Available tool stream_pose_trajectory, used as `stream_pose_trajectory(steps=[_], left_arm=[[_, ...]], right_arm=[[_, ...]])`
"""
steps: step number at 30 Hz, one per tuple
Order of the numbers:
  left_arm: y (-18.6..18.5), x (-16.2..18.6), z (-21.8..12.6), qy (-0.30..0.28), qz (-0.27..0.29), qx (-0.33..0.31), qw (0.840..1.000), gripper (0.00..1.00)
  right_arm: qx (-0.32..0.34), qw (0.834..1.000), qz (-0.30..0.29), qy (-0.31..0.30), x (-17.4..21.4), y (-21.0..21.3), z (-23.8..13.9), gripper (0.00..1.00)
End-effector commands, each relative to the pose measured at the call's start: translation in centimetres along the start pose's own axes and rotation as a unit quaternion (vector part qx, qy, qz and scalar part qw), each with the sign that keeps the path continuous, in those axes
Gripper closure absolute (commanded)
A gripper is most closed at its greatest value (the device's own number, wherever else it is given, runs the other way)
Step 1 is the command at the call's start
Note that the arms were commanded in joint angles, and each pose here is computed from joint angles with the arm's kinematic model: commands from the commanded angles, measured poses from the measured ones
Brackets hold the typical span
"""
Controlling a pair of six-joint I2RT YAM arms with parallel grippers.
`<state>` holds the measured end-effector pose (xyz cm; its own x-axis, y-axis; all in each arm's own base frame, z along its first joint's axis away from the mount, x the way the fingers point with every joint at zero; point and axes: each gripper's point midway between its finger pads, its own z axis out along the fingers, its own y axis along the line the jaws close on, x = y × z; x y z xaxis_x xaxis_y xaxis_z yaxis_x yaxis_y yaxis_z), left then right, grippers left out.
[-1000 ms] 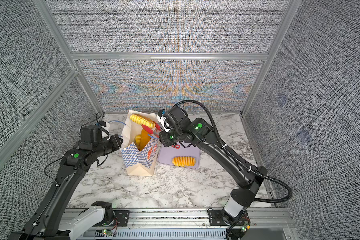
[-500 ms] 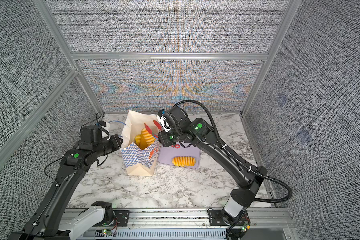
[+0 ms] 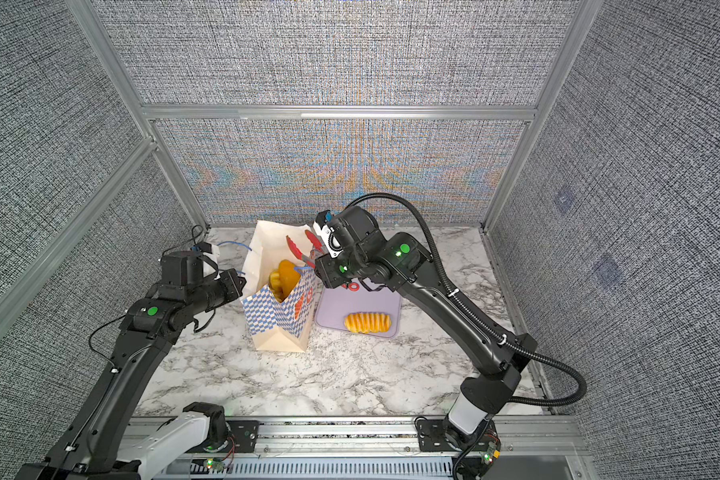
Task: Place the fake bread into the paper bag
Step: 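Lower the tart into the bag and open the tongs, then withdraw the empty tongs from the bag back over the tray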
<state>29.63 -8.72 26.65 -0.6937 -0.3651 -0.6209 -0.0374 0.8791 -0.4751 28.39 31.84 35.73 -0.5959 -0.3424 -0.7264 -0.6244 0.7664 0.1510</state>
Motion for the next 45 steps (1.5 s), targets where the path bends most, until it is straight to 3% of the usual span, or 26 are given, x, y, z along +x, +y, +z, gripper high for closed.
stream_pose_trajectory(steps=[1,18,33,45], left_arm=[[-0.1,-0.3,0.0,-0.003,0.002,0.001,1.0,1.0],[-0.1,-0.5,-0.5,-0.014,0.008,-0.001,1.0,1.0],[-0.1,-0.6,-0.6,-0.016,0.005,-0.001,1.0,1.0],[-0.2,-0.6,-0.7,-0.016,0.003,0.0,1.0,1.0]], right_arm=[[0.007,0.999,-0.003,-0.034,-1.5,-0.2,-1.1,0.46],[0.1,0.991,0.019,-0.082,-1.2,-5.9,-5.6,0.47],[0.138,0.984,0.106,-0.036,5.9,-11.5,-6.1,0.46],[0.12,0.981,0.148,0.023,11.1,-11.8,-3.6,0.47]])
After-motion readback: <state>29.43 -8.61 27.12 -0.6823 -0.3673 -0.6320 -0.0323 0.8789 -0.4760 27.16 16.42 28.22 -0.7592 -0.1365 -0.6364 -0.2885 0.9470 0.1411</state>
